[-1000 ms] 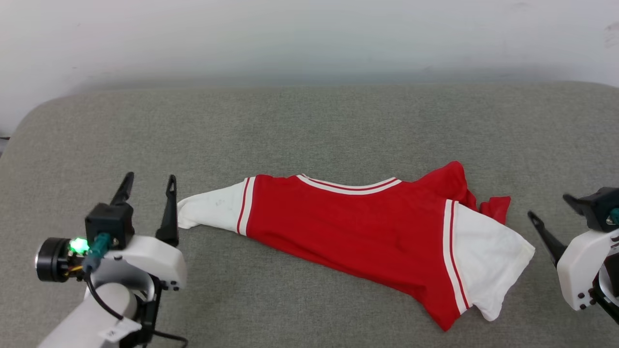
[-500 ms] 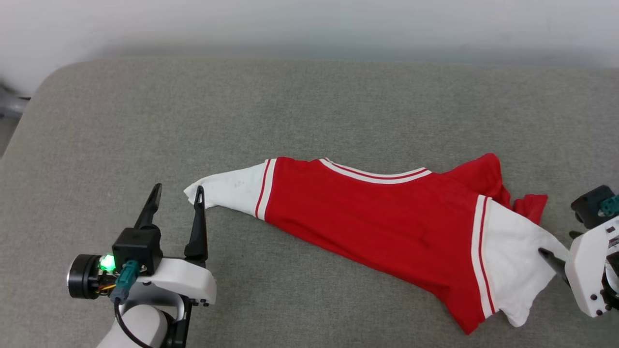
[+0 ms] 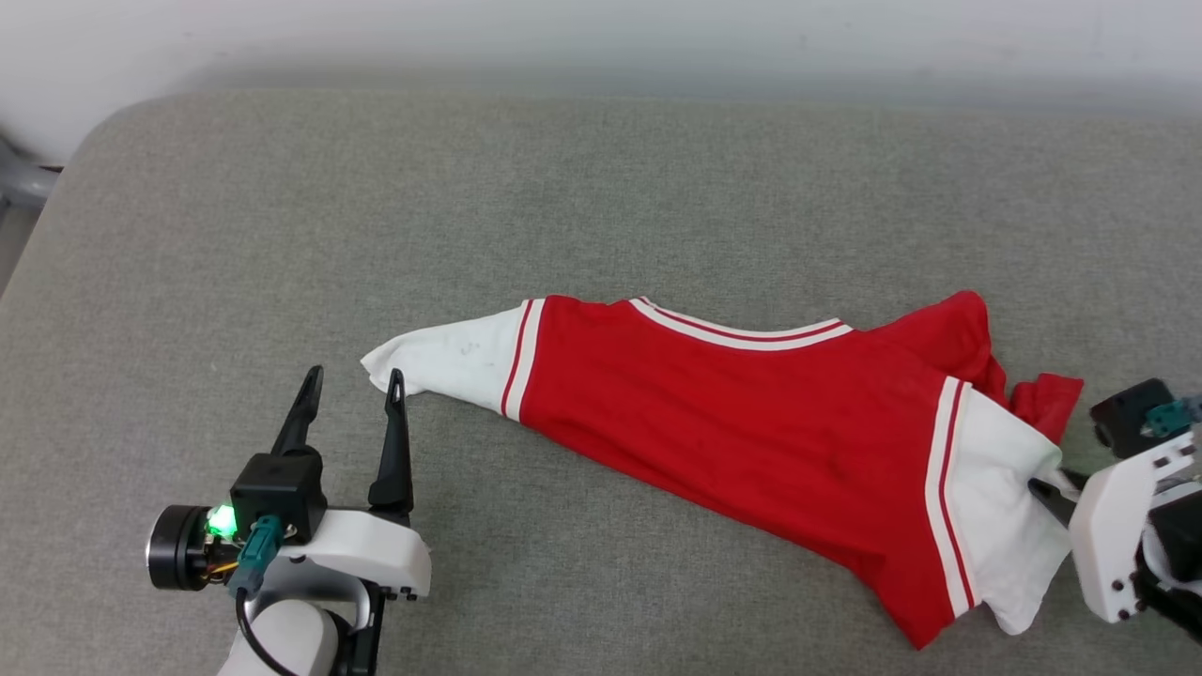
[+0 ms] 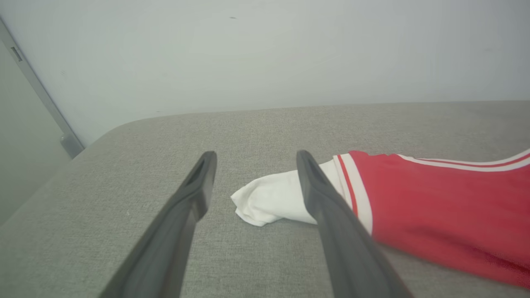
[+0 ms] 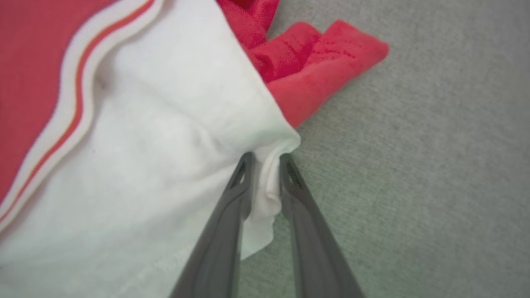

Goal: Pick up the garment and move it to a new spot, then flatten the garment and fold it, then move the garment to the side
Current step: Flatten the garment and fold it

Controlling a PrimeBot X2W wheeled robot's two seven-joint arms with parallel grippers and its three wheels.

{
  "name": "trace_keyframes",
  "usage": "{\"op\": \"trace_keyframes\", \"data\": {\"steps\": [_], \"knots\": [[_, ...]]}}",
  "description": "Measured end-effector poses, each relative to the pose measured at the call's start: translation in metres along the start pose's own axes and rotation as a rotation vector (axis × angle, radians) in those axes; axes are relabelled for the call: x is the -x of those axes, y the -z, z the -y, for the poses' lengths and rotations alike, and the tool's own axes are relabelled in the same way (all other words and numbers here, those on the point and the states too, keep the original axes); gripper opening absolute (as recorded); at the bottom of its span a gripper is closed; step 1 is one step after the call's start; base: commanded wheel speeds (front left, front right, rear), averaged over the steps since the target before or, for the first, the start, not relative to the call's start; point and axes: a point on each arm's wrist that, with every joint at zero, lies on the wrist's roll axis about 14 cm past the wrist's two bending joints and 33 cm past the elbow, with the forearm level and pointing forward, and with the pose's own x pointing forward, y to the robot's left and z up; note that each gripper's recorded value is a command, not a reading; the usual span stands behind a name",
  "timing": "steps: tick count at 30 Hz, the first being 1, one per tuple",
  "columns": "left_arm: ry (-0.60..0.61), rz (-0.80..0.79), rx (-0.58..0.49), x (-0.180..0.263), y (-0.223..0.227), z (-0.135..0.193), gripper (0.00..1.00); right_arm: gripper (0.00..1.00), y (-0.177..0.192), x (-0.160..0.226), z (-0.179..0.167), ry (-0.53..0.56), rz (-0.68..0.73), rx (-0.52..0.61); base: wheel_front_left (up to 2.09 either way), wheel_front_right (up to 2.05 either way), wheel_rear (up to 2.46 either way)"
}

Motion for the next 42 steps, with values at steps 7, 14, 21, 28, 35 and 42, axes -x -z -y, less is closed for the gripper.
{"op": "trace_keyframes", "data": {"steps": [7, 14, 21, 28, 35, 42], "knots": [[0.000, 0.030, 0.011, 0.004, -0.009, 0.002, 1.00, 0.00, -0.057, 0.028, 0.001, 0.008, 0.273, 0.016, 0.00, 0.00, 0.00], [0.011, 0.047, 0.018, 0.007, -0.013, 0.007, 1.00, 0.00, -0.121, 0.069, 0.006, 0.024, 0.517, 0.031, 0.00, 0.00, 0.00], [0.012, 0.040, 0.023, 0.004, -0.008, 0.009, 1.00, 0.00, -0.176, 0.086, 0.021, 0.061, 0.643, 0.061, 0.00, 0.00, 0.00], [-0.010, 0.045, 0.015, -0.003, -0.007, 0.004, 1.00, 0.00, -0.201, 0.078, 0.068, 0.172, 0.638, 0.028, 0.00, 0.00, 0.00], [-0.018, 0.008, 0.019, -0.018, 0.010, 0.001, 1.00, 0.00, -0.151, 0.031, 0.147, 0.351, 0.433, -0.142, 0.00, 0.00, 0.00], [-0.021, -0.007, 0.019, -0.024, 0.018, 0.000, 1.00, 0.00, -0.068, 0.002, 0.171, 0.428, 0.221, -0.262, 0.00, 0.00, 0.00]]}}
